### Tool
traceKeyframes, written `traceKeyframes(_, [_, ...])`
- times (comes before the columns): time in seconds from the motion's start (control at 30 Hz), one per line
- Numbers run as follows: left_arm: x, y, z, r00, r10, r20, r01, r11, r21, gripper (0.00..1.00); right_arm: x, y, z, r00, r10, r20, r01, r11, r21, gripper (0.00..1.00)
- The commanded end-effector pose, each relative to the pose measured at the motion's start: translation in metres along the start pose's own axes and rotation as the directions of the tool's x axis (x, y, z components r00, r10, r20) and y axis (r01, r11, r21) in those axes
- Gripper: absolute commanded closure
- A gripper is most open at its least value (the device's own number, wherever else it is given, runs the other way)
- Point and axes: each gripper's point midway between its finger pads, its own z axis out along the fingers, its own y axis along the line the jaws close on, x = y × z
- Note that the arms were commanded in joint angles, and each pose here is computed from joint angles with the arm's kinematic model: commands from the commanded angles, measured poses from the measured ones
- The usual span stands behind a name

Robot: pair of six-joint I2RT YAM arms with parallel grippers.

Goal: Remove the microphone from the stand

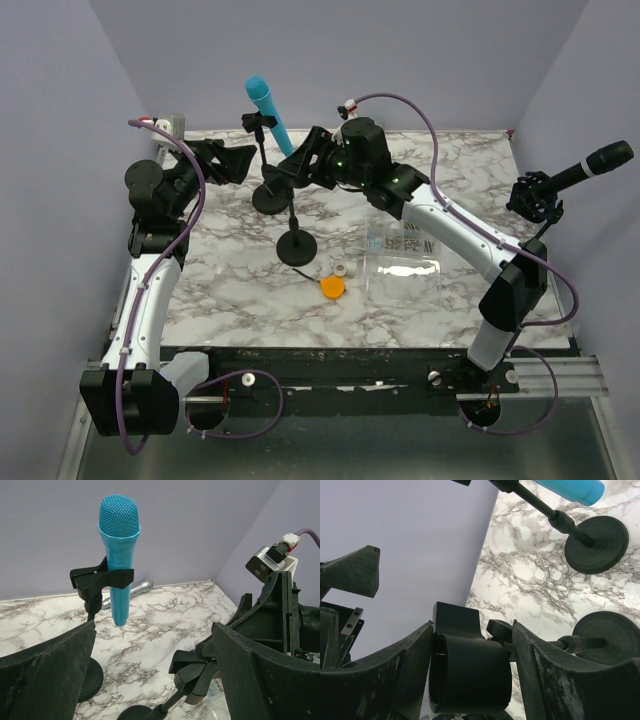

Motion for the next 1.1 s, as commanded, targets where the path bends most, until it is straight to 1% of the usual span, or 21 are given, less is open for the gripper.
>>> traceKeyframes(0.0, [-0.017, -0.012, -0.002, 0.999, 0.026, 0.035, -0.027, 0.999, 0.036, 0.04, 0.031, -0.039, 0.006, 0.997, -0.022, -0.073, 0.031, 0.993, 0.115, 0.36])
traceKeyframes(0.2, [-0.018, -0.012, -0.002, 0.999, 0.025, 0.036, -0.026, 0.999, 0.036, 0.04, 0.049, -0.062, 0.0, 0.996, -0.037, -0.085, 0.05, 0.987, 0.153, 0.36])
traceKeyframes(0.37, [-0.019, -0.011, -0.003, 0.999, 0.029, 0.04, -0.031, 0.999, 0.029, 0.04, 0.071, -0.092, 0.004, 0.992, -0.043, -0.118, 0.068, 0.975, 0.212, 0.36])
traceKeyframes(0.47, [-0.018, -0.01, -0.003, 0.999, 0.028, 0.039, -0.029, 0.999, 0.025, 0.05, 0.083, -0.11, 0.011, 0.992, -0.05, -0.12, 0.076, 0.971, 0.225, 0.36])
traceKeyframes(0.6, [-0.018, -0.009, -0.003, 0.999, 0.032, 0.037, -0.033, 0.999, 0.024, 0.04, 0.104, -0.135, 0.022, 0.985, -0.044, -0.167, 0.088, 0.959, 0.269, 0.35])
traceKeyframes(0.73, [-0.018, -0.008, -0.003, 0.999, 0.032, 0.036, -0.032, 0.999, 0.023, 0.04, 0.109, -0.137, 0.024, 0.983, -0.05, -0.175, 0.096, 0.96, 0.263, 0.34])
traceKeyframes(0.83, [-0.018, -0.007, -0.003, 0.999, 0.027, 0.036, -0.028, 0.999, 0.02, 0.05, 0.099, -0.122, 0.021, 0.983, -0.076, -0.166, 0.112, 0.968, 0.223, 0.28])
traceKeyframes(1.0, [-0.018, -0.003, -0.003, 0.999, 0.016, 0.036, -0.017, 1.0, 0.015, 0.04, 0.069, -0.083, 0.006, 0.984, -0.146, -0.104, 0.159, 0.979, 0.13, 0.08])
traceKeyframes(1.07, [-0.018, 0.0, -0.002, 0.999, 0.015, 0.036, -0.015, 1.0, 0.011, 0.04, 0.055, -0.072, 0.0, 0.978, -0.194, -0.072, 0.201, 0.973, 0.113, 0.04])
